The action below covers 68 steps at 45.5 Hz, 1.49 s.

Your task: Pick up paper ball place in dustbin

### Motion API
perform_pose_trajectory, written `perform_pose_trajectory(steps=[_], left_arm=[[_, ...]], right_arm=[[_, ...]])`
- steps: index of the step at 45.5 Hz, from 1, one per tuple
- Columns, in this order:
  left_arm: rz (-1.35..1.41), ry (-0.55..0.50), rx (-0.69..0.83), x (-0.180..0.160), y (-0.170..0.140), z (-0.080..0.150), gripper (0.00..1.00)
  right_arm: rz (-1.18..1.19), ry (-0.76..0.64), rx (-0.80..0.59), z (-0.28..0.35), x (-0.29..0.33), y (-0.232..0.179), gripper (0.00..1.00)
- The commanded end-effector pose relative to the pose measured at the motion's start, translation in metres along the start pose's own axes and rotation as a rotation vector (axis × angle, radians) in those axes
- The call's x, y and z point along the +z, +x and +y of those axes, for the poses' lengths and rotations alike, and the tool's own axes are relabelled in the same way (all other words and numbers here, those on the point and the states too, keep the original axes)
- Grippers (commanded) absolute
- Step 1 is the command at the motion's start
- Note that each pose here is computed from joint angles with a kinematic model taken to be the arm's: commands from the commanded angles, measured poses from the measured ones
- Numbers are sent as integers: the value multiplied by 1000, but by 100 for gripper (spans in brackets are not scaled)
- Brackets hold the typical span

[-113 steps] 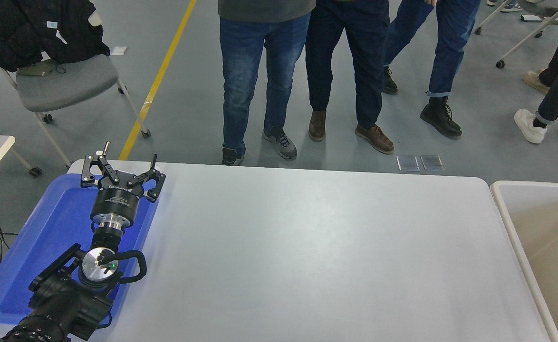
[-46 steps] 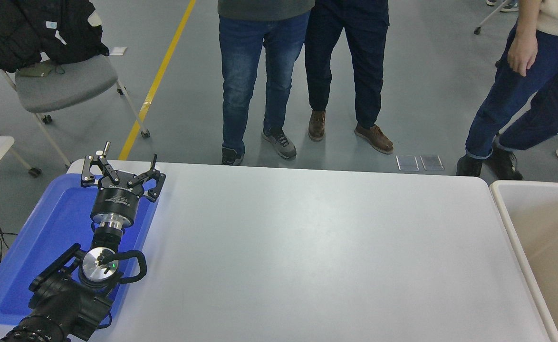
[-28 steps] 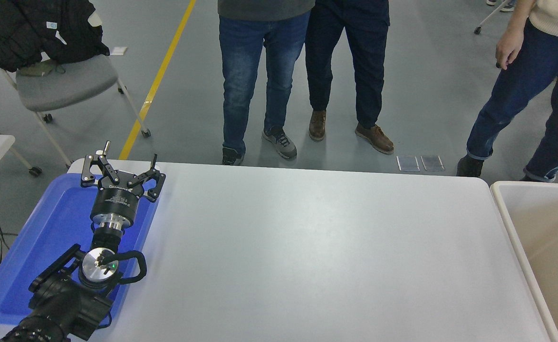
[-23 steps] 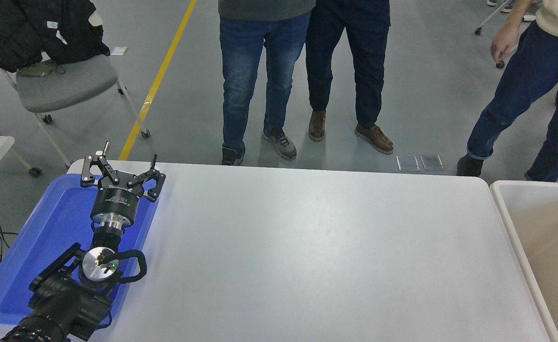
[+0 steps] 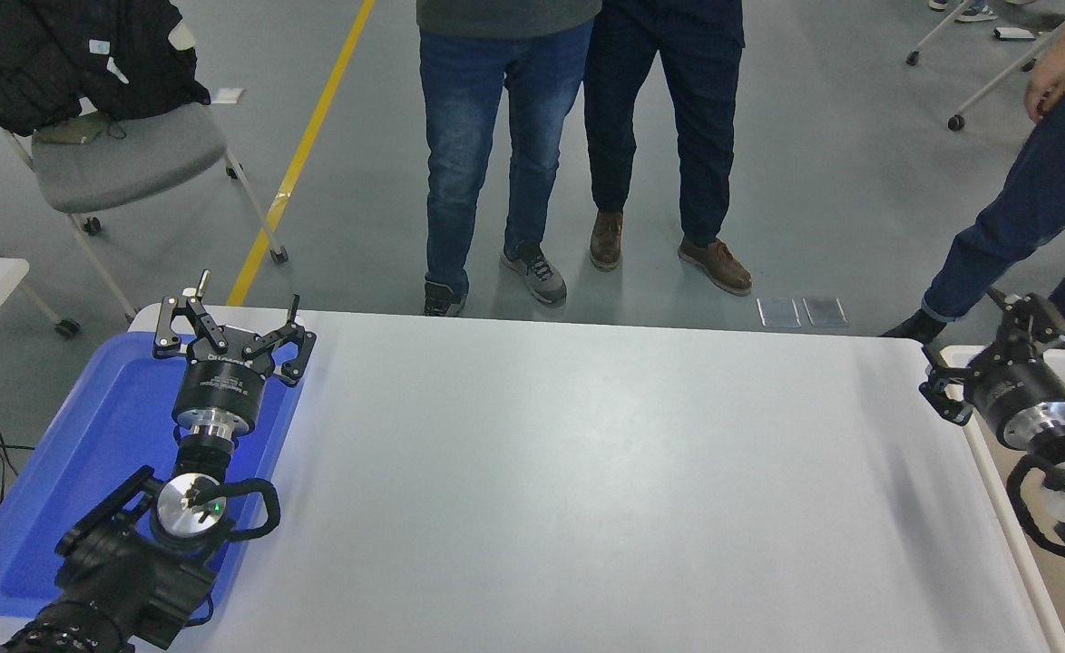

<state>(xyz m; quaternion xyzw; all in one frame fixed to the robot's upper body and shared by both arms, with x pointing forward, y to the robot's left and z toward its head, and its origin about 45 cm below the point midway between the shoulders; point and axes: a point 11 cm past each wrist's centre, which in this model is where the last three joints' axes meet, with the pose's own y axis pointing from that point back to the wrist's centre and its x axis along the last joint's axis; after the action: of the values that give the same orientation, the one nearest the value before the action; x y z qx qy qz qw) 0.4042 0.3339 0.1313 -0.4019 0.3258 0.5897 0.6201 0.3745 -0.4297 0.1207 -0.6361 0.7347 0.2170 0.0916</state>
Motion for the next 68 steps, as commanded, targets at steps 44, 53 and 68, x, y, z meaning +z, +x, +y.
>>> perform_pose_trajectory(steps=[44,53,68], left_arm=[[0,2,2,0,1,1,100],[-1,1,2,0,1,1,100],[0,0,2,0,1,1,100]], right_arm=[[107,191,-37,22,13,-67,100],[117,187,-50,23,15,-68,100],[199,132,-93,27,31,-62,100]])
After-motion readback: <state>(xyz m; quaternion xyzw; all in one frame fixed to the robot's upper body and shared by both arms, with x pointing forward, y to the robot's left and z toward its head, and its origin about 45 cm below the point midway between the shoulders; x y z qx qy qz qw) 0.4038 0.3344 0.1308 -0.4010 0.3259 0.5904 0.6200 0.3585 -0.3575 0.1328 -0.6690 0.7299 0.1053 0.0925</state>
